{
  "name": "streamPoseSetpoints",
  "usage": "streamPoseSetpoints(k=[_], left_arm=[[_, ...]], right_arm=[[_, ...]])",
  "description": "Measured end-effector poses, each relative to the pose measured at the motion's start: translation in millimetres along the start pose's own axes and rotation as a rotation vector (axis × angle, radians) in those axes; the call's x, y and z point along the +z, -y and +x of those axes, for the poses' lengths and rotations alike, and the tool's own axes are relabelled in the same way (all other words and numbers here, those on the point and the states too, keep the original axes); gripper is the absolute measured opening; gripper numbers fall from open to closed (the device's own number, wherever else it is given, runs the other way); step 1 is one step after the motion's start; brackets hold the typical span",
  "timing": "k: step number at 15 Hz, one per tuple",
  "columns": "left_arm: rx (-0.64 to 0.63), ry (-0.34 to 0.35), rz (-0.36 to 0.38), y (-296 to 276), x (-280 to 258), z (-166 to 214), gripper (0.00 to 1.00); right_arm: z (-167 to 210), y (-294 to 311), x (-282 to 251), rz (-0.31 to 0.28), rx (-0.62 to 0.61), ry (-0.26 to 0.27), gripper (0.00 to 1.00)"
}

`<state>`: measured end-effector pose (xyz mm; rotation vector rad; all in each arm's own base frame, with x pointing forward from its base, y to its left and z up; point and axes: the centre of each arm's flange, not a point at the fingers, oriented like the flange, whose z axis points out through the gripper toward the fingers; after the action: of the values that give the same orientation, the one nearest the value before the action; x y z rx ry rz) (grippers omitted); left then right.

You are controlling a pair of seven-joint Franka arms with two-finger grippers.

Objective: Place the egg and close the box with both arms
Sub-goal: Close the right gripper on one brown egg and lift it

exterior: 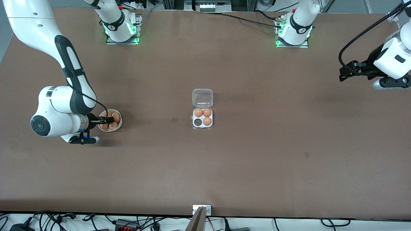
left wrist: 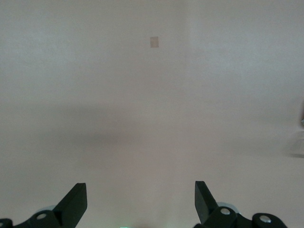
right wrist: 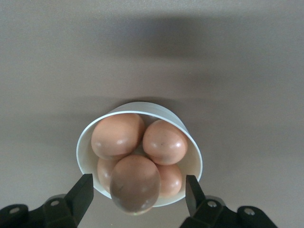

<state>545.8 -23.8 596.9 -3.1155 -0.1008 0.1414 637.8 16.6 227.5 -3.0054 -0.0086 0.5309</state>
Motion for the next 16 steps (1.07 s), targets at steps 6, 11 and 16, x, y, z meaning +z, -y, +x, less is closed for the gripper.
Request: streamPoseSetpoints(k=[6, 11, 16], left_arm=[[-0.001, 0.0, 0.0, 1, 0, 0, 1.0], [0.0, 0.012, 0.001, 0, 1, -1, 1.0], [0.005, 0.022, 0.003, -2, 2, -3, 1.0]], right_arm=[[1, 1, 4, 0.005, 0.002, 0.007, 0.47], [2, 6, -4, 0.007, -0.03, 0.004, 0.47], [8, 50, -76, 0.025, -0.132, -0.035, 0.47]])
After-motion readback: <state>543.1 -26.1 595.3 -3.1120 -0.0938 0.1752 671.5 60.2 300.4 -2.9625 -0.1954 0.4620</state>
